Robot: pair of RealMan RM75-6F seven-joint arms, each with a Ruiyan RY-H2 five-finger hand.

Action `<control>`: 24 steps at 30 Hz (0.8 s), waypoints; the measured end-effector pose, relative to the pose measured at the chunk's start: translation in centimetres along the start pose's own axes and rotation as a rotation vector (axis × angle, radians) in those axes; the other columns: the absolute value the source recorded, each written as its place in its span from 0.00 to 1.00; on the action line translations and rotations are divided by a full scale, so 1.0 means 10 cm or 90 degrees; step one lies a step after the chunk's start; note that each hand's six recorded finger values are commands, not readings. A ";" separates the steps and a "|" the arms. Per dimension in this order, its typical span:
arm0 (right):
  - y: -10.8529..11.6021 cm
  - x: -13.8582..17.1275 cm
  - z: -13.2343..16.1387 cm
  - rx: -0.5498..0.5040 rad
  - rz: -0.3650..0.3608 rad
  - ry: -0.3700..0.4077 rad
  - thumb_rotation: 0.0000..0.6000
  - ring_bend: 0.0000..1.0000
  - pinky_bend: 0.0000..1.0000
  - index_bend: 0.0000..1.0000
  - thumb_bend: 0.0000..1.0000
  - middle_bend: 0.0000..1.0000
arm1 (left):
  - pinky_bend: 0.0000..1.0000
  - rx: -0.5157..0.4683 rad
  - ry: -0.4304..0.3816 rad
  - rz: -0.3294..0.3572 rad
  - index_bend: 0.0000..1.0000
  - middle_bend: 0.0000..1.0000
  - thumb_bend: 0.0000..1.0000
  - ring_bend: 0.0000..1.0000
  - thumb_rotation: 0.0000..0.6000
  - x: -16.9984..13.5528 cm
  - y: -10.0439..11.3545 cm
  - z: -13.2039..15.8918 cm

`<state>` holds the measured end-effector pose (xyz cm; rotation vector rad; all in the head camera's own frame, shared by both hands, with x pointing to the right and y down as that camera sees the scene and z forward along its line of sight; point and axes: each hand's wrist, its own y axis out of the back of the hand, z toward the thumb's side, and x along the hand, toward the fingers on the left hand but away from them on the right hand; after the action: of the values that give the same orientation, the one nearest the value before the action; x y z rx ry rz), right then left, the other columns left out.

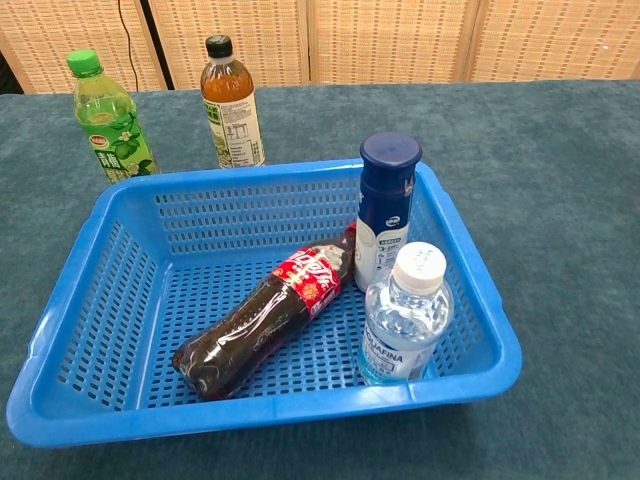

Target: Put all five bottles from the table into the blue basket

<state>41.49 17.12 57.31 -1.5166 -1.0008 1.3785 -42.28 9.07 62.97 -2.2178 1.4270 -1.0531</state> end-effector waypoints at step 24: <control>0.04 0.04 0.00 -0.064 -0.010 0.010 1.00 0.00 0.00 0.00 0.00 0.00 | 0.00 -0.070 0.043 -0.069 0.00 0.00 0.01 0.00 1.00 0.55 -0.72 -0.07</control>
<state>41.49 17.33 56.80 -1.5881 -1.0840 1.3197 -36.72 7.62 70.05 -2.3822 1.4383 -1.1192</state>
